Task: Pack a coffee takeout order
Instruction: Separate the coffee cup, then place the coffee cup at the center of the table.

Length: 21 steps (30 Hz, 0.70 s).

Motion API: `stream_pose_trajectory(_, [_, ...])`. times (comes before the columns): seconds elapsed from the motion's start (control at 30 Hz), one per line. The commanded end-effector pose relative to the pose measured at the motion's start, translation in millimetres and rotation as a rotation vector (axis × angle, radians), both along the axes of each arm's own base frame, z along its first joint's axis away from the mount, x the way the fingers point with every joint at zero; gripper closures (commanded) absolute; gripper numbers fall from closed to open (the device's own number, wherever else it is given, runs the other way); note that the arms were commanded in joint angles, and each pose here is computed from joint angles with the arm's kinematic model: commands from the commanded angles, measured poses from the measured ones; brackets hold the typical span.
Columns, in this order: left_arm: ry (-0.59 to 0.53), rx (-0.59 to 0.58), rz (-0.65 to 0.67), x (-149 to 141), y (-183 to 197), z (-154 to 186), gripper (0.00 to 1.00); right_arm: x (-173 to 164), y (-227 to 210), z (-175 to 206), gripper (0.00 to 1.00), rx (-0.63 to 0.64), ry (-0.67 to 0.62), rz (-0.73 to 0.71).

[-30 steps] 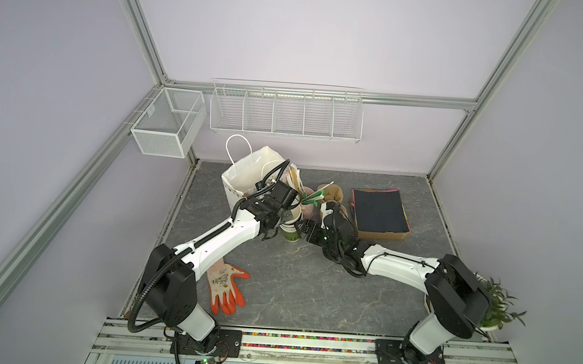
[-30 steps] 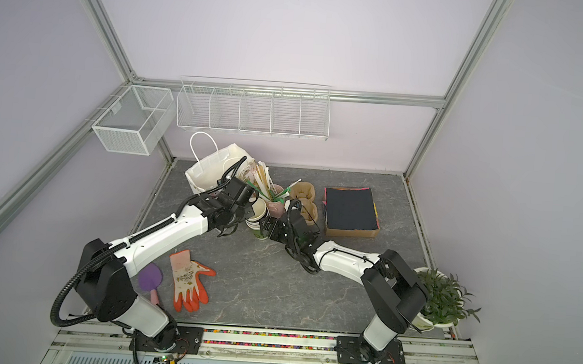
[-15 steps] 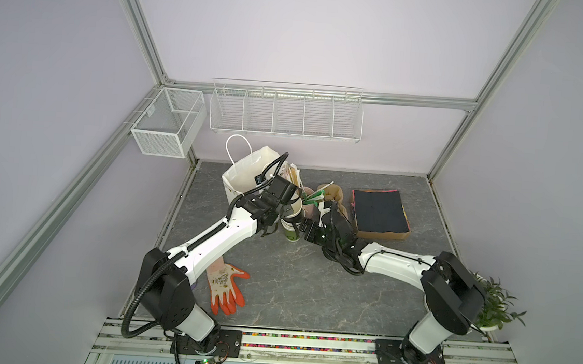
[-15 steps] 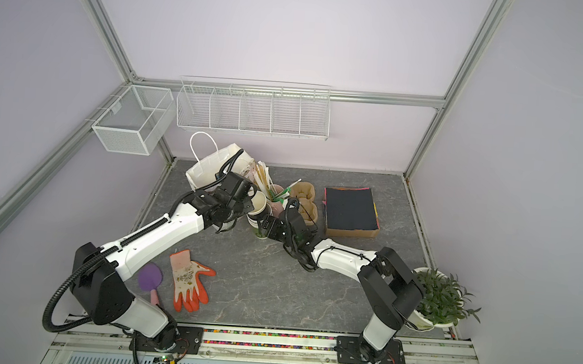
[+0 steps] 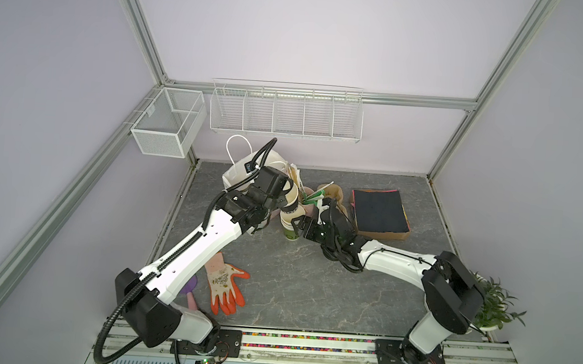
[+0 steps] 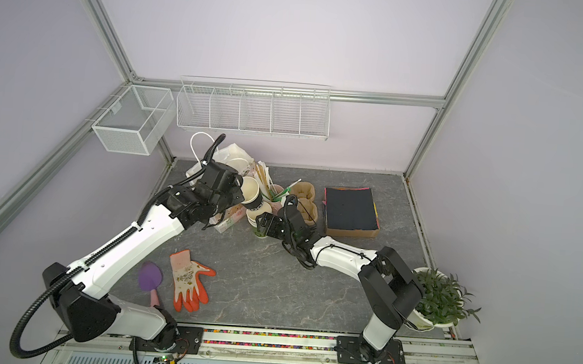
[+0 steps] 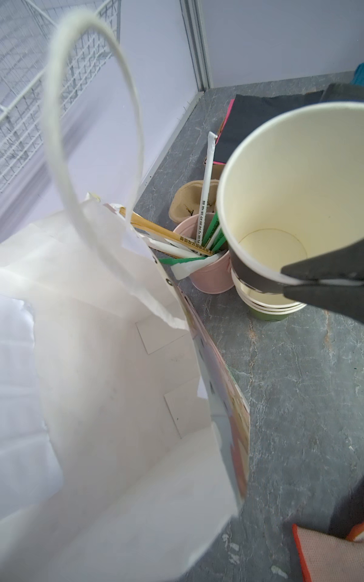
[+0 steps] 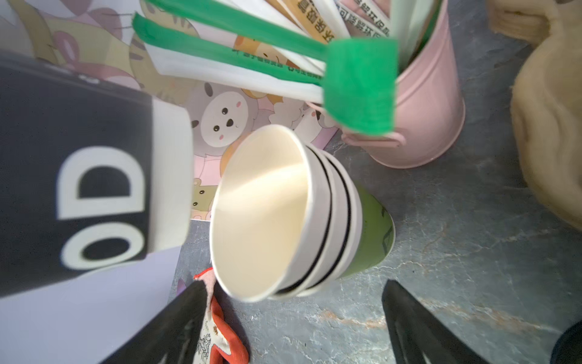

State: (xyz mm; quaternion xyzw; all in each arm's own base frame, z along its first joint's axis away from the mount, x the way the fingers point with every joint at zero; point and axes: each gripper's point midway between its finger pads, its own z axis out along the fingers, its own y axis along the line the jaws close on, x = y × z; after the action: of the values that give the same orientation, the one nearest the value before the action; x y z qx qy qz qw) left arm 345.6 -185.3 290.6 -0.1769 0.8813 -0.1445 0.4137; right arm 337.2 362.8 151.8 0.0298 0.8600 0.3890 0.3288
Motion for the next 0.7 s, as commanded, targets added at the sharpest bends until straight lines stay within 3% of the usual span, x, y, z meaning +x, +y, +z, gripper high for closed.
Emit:
stream_pose_trajectory(0.0, [-0.004,0.068,0.0,-14,12,5,1.0,-4,8,7,0.1,-0.001,-0.007,0.04])
stream_pose_trajectory(0.4, [-0.001,0.156,-0.025,-62,39,1,1.0,-17,-21,68,0.12,-0.101,-0.13,0.054])
stream_pose_trajectory(0.53, [0.019,0.141,-0.063,-78,39,-15,1.0,-31,-49,91,0.12,-0.202,-0.19,0.057])
stream_pose_trajectory(0.67, [0.046,0.161,-0.123,-92,22,-37,1.0,-48,-90,89,0.12,-0.354,-0.195,0.034])
